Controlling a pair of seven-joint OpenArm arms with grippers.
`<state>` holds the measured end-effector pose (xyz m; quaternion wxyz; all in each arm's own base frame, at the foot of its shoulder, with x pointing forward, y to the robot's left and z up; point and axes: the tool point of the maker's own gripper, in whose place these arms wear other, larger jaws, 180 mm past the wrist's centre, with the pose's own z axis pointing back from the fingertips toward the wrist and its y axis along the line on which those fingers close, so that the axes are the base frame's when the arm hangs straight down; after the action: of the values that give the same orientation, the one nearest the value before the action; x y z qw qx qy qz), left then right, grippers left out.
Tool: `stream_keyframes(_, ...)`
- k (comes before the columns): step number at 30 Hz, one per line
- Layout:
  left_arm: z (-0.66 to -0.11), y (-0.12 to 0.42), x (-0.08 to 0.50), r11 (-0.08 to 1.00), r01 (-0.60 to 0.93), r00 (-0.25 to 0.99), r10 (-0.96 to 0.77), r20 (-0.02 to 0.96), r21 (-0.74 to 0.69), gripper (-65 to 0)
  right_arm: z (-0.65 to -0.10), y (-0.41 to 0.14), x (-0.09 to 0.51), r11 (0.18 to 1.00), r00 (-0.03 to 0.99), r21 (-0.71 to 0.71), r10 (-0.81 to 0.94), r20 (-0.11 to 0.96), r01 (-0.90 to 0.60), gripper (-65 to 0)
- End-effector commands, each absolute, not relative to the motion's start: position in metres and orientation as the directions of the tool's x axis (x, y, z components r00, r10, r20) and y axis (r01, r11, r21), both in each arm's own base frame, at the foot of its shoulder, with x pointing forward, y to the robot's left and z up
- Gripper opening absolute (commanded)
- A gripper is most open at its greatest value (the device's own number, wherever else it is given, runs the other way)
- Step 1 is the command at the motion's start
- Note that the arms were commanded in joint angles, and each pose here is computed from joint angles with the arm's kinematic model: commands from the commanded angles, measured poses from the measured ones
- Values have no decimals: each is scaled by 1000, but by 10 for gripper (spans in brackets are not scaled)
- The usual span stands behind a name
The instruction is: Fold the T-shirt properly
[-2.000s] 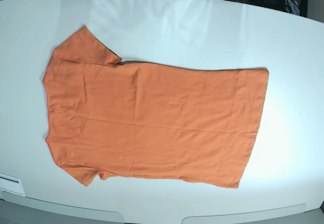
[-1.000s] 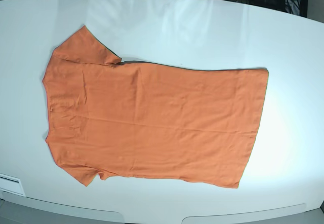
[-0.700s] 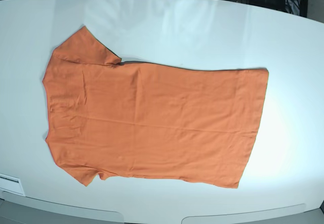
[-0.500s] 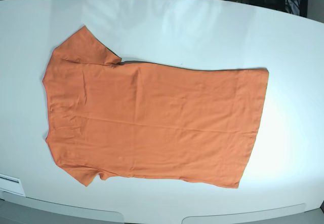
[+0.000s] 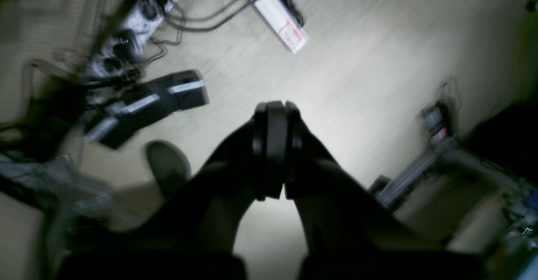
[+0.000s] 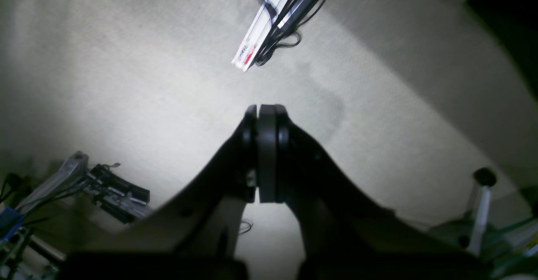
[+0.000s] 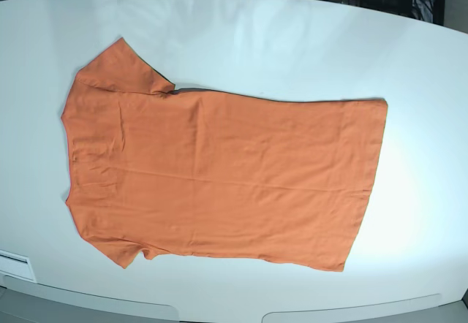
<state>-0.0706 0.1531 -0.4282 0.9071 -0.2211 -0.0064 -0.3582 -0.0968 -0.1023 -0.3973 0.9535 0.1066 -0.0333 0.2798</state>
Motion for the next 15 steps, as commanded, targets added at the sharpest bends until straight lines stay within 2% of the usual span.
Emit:
stream_keyframes(1, -415, 147, -63, 614, 688, 715, -664, 218, -387, -650, -385, -101, -92, 819, 838, 179, 526, 147, -545, -650)
stream_keyframes(6, -371, 135, -10, 561, 800, 597, -705, 383, -214, -650, -355, -120, -36, 793, 764, -42, 599, 242, -608, -650)
stream_keyframes(12, -330, 138, 60, 579, 813, 468, -712, 524, 60, -650, -349, -161, -15, 721, 710, -305, 684, 169, -622, -650)
stream_keyframes(15, -317, 142, 84, 569, 806, 394, -723, 567, 166, -650, -344, -172, -7, 681, 684, -379, 713, 153, -626, -650)
